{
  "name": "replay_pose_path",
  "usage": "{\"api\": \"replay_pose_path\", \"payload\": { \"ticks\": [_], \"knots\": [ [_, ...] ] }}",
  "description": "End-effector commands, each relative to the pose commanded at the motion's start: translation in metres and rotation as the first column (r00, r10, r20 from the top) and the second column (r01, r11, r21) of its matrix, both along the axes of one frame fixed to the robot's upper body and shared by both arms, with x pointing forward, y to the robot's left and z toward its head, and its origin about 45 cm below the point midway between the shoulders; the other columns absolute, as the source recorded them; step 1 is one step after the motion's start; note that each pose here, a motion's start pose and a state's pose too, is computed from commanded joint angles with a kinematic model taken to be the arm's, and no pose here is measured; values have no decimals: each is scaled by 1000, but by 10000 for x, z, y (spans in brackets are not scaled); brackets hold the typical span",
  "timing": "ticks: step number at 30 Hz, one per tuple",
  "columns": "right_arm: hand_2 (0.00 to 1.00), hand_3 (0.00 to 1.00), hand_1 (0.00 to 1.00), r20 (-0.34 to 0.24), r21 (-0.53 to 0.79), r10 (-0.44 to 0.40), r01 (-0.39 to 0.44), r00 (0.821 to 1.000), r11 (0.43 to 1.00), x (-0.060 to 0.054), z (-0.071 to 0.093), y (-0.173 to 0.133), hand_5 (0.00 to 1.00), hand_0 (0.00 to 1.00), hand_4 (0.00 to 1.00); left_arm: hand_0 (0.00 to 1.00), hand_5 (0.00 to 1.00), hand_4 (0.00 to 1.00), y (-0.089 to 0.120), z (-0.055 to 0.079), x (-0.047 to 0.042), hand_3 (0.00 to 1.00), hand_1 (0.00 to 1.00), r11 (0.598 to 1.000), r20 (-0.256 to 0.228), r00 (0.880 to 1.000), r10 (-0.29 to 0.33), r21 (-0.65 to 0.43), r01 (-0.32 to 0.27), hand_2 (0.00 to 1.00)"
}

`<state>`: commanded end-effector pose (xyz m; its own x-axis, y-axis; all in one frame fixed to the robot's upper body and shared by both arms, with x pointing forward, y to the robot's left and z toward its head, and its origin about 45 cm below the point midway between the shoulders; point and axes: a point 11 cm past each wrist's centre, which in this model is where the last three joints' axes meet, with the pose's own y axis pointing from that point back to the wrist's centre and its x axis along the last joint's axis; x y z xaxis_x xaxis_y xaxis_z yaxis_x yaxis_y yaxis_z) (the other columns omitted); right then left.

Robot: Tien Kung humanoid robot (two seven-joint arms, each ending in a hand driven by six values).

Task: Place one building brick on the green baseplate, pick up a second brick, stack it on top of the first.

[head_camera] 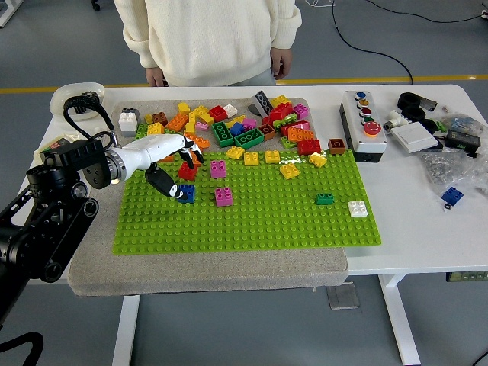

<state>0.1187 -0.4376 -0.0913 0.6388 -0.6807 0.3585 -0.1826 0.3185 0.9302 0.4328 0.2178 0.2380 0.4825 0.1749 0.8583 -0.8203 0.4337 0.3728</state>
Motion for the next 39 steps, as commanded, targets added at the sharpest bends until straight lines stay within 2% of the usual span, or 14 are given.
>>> {"api": "replay_pose_path", "payload": {
  "ticks": [6,23,39],
  "knots": [
    [711,594,645,1,0,1,-1,1000,1000,4,1,0,404,740,822,774,88,998,18,-119,-2,648,683,1000,-10,1000,18,-15,-19,587],
    [712,593,645,-4,0,9,-9,1000,1000,-7,-4,5,404,741,822,762,94,998,129,-318,14,604,672,997,-21,998,62,-37,-63,570],
    [712,593,645,0,1,8,-8,1000,1000,13,0,8,404,740,822,748,88,998,163,-400,45,581,663,995,-24,996,90,-50,-91,559]
  ]
}}
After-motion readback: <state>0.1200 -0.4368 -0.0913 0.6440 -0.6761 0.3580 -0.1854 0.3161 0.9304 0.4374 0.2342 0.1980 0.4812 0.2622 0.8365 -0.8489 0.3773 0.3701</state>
